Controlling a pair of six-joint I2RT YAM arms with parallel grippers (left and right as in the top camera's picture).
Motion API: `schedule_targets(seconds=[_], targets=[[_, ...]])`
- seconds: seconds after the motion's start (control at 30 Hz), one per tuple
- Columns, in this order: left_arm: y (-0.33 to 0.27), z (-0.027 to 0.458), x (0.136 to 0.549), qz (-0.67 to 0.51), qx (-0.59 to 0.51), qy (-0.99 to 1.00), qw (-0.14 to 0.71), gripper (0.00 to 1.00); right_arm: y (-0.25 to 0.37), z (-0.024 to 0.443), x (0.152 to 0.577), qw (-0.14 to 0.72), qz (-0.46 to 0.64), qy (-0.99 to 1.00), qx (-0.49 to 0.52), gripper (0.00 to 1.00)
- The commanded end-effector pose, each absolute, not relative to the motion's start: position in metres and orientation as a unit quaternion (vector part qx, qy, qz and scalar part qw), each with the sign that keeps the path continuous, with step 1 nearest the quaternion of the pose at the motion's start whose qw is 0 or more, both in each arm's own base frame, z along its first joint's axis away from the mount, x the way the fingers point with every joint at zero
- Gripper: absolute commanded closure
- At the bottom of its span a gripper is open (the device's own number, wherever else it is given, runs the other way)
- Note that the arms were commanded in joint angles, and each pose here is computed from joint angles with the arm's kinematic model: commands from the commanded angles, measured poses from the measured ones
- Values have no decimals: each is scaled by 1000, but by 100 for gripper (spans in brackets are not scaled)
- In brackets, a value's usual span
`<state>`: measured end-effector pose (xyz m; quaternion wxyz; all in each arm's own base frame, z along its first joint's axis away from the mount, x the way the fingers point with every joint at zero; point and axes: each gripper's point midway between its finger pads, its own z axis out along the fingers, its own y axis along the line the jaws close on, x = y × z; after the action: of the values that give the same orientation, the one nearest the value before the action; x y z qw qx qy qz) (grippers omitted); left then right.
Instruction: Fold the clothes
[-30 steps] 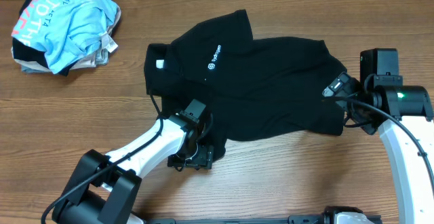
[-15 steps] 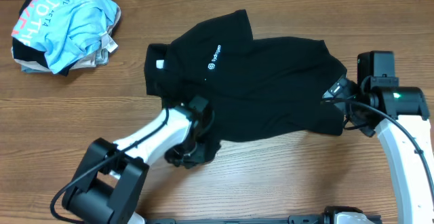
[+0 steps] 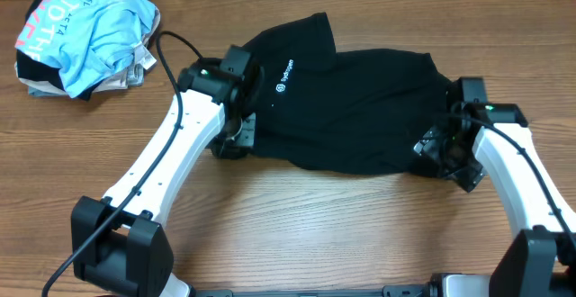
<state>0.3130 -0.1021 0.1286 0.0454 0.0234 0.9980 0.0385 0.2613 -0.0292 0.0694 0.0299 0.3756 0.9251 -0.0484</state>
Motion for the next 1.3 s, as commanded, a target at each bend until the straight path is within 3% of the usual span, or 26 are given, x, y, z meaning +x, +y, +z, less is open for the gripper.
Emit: schedule_targets(seconds=[0.0, 0.2, 0.4, 0.5, 0.57, 0.6, 0.77, 1.03, 1.27], targets=[[-93, 149, 330, 57, 30, 995, 80, 96, -29, 52, 253, 17, -50, 921, 386, 17], [-86, 173, 346, 52, 16, 992, 112, 96, -29, 22, 253, 40, -42, 920, 387, 22], [-88, 182, 352, 49, 24, 990, 128, 96, -29, 4, 258, 70, -31, 918, 388, 36], [-88, 182, 353, 48, 23, 990, 129, 96, -29, 1, 254, 66, -32, 919, 388, 62], [-88, 182, 353, 48, 23, 990, 130, 96, -29, 1, 252, 62, -34, 919, 388, 94], [-88, 182, 353, 48, 23, 990, 130, 96, -29, 2, 252, 61, -33, 919, 388, 96], [-84, 183, 351, 51, 25, 991, 123, 96, -21, 23, 246, 34, -19, 921, 387, 96], [-67, 184, 346, 79, 14, 990, 112, 96, -13, 109, 262, 70, 13, 946, 317, 96], [-67, 185, 351, 78, 16, 989, 122, 96, -15, 108, 295, 115, 24, 944, 309, 94]])
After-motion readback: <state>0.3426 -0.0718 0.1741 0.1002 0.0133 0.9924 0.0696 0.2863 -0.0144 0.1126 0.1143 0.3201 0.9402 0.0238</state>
